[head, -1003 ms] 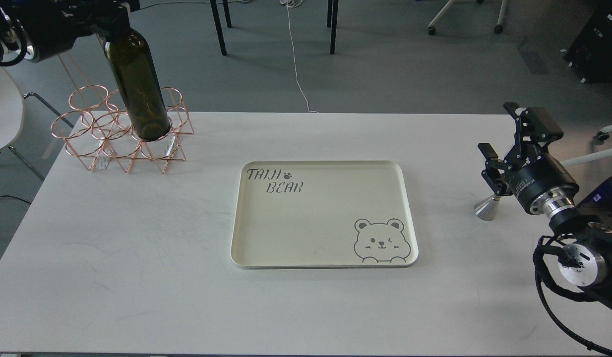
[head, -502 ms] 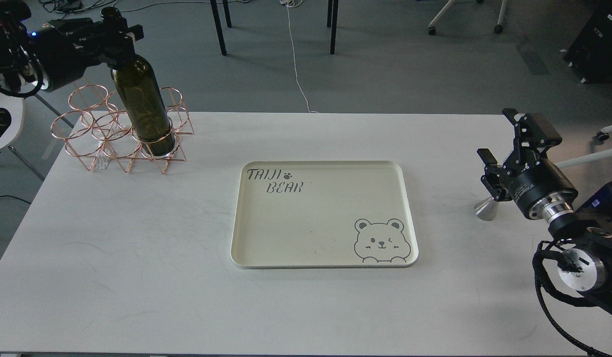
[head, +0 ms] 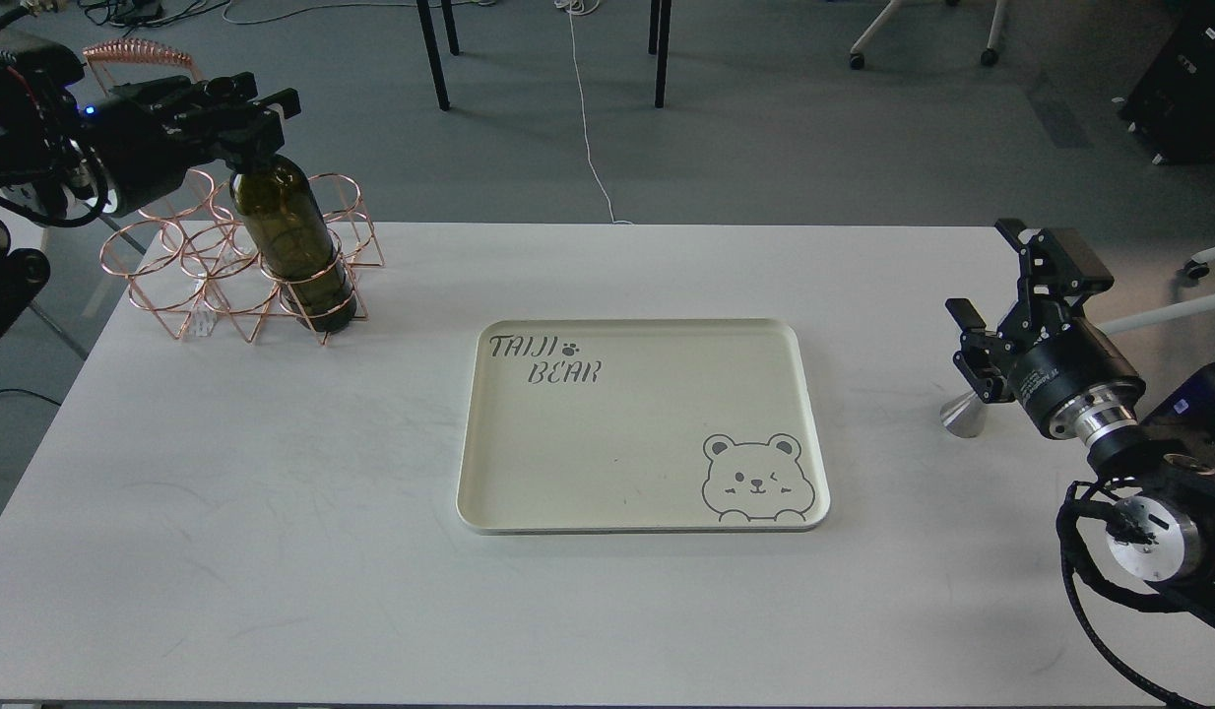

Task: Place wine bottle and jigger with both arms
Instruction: 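Open the left gripper and withdraw it from the bottle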

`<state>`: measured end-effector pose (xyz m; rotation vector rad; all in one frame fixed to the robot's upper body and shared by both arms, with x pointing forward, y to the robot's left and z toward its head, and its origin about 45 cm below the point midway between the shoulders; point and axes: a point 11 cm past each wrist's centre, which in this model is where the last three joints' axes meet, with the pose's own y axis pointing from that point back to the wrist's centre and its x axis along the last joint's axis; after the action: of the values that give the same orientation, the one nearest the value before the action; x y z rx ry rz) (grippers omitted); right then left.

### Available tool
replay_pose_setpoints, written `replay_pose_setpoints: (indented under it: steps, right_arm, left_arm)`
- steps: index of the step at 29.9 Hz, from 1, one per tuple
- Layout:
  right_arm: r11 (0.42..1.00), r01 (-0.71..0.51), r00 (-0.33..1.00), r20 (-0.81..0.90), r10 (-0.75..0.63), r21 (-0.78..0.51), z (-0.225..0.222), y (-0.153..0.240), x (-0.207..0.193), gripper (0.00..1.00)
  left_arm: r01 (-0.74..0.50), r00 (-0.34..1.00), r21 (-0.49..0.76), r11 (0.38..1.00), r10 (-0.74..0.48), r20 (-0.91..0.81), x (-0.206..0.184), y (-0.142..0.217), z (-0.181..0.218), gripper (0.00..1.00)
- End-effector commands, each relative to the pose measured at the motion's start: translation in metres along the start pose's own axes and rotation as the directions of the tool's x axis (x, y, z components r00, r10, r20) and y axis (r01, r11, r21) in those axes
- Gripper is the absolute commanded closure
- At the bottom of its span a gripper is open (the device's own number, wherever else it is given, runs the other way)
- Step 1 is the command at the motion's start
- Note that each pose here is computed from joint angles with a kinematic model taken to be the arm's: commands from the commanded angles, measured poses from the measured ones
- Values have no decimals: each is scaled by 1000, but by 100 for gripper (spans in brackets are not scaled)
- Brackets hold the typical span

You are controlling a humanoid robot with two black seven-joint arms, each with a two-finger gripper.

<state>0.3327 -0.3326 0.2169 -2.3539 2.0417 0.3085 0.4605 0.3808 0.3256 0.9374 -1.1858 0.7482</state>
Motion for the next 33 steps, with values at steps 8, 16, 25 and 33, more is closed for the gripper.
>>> replay_pose_setpoints:
  steps: [8,16,25,33]
  right_arm:
    - [1000,-7,1000,-1,7,2,0,0,2,4]
    - [1000,2,1000,24,-2,1,6,-3,-6,2]
    - [999,-32,999,43,32,-7,20,-14,-4,1]
    - [999,-31,999,41,32,-17,24,-14,0,1]
  left_arm:
    - [-103,984,-42,994,96,-152,20,20,6,2]
    - [-611,627,-150,777,360,-691,128,49,60,2]
    - [-617,267,-170,768,2,-964,27,34,134,2]
    - [-410,-70,64,910,39,-997,-92,23,130,2]
